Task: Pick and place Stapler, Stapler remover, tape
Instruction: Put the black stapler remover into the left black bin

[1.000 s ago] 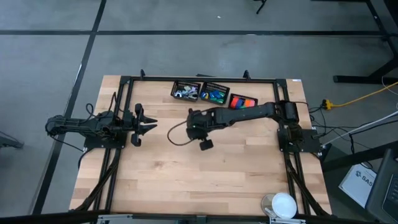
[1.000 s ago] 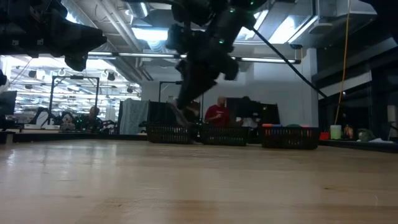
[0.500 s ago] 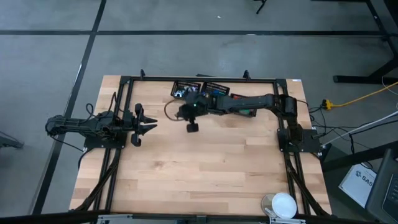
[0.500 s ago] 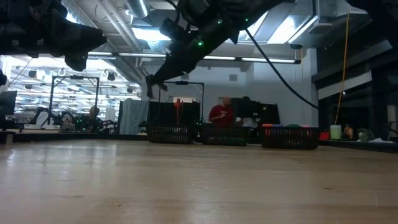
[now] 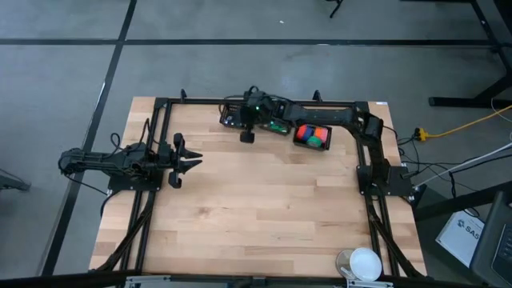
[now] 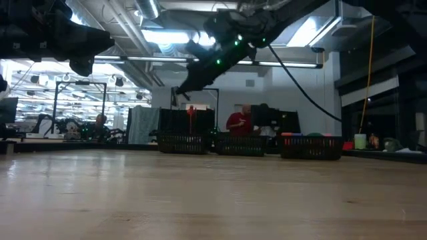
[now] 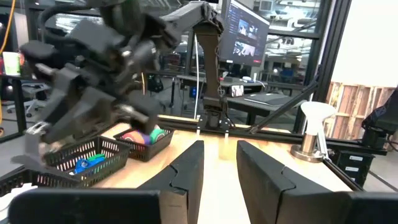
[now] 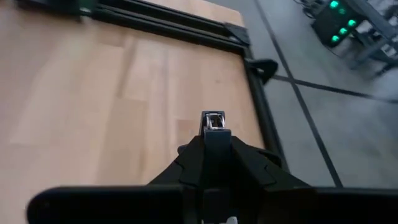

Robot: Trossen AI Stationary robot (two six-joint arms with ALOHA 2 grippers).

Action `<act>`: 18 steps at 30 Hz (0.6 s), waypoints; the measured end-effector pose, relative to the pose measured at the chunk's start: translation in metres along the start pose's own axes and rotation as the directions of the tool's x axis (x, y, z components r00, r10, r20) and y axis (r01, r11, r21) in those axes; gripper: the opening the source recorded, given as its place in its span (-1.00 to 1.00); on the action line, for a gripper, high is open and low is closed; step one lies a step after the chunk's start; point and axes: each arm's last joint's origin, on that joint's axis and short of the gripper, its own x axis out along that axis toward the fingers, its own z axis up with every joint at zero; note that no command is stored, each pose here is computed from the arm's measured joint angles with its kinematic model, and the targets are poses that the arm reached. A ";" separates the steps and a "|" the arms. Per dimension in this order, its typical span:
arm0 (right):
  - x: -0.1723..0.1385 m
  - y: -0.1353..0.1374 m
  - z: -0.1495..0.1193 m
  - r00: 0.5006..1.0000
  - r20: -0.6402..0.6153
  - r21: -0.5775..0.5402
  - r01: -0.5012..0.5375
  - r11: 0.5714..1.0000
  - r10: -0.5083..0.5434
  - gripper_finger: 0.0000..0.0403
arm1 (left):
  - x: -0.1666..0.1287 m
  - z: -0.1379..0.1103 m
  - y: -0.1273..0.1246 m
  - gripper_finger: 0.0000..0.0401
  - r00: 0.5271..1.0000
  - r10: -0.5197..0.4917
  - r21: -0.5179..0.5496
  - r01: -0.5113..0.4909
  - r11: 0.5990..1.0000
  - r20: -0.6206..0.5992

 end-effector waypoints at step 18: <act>0.035 -0.040 -0.061 0.991 -0.120 0.075 0.064 0.995 -0.055 -0.65 | 0.000 0.000 0.000 -0.55 1.000 0.000 0.000 0.000 1.000 0.000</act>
